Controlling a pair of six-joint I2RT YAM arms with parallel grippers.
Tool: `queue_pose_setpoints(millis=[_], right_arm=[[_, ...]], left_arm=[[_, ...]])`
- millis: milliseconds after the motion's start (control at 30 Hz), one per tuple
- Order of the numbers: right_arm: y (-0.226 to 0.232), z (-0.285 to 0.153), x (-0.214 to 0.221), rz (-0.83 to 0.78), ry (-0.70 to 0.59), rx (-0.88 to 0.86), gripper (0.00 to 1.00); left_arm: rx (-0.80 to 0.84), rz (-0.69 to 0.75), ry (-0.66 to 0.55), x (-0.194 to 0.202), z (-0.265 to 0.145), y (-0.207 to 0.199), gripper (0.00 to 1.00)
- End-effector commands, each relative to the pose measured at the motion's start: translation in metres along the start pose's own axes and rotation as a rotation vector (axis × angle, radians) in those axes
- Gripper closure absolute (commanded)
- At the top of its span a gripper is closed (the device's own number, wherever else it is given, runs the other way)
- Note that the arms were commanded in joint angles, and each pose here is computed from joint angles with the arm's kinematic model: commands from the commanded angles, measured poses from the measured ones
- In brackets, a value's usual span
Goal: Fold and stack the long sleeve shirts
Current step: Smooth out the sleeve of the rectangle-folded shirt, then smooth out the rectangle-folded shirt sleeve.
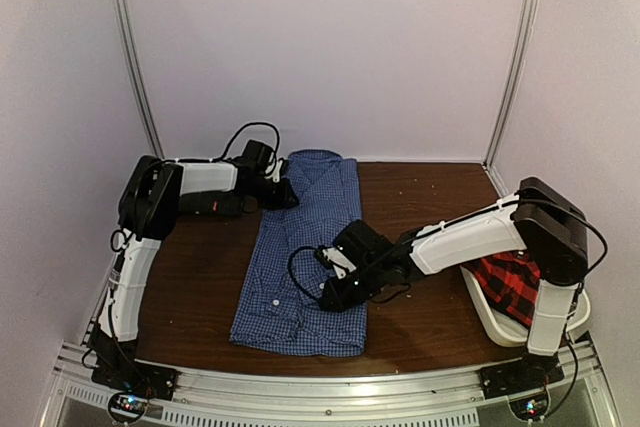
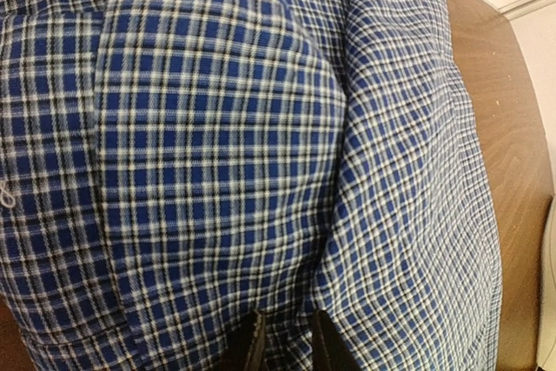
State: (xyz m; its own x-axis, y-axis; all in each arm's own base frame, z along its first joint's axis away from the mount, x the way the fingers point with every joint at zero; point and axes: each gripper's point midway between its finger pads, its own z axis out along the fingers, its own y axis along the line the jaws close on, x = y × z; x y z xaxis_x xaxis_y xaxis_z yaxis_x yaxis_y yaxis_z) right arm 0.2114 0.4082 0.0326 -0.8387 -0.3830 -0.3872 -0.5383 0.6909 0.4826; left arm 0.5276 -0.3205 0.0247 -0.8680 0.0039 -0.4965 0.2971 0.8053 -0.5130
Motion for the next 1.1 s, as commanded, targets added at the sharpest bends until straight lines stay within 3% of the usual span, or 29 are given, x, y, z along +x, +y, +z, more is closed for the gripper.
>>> queue_pose_setpoints(millis=[0, 267, 500, 767, 900, 1067], right_arm=[[-0.012, -0.002, 0.000, -0.022, 0.009, 0.099, 0.76], [0.020, -0.043, -0.024, -0.060, -0.074, 0.043, 0.64], [0.040, -0.072, -0.060, -0.102, -0.165, 0.048, 0.62], [0.012, -0.034, -0.094, -0.067, -0.192, 0.132, 0.69], [0.001, -0.009, -0.079, -0.053, -0.120, 0.150, 0.77], [-0.014, 0.004, -0.049, -0.044, -0.066, 0.186, 0.77]], left_arm=[[-0.026, 0.030, -0.029, -0.020, -0.021, -0.005, 0.78], [0.026, 0.089, -0.110, -0.051, -0.075, -0.046, 0.71], [0.007, 0.081, -0.126, -0.039, -0.117, -0.054, 0.71], [-0.069, -0.003, -0.062, 0.029, -0.133, -0.023, 0.71], [-0.091, -0.045, -0.020, 0.071, -0.139, -0.007, 0.71], [-0.104, -0.068, 0.024, 0.111, -0.151, 0.004, 0.71]])
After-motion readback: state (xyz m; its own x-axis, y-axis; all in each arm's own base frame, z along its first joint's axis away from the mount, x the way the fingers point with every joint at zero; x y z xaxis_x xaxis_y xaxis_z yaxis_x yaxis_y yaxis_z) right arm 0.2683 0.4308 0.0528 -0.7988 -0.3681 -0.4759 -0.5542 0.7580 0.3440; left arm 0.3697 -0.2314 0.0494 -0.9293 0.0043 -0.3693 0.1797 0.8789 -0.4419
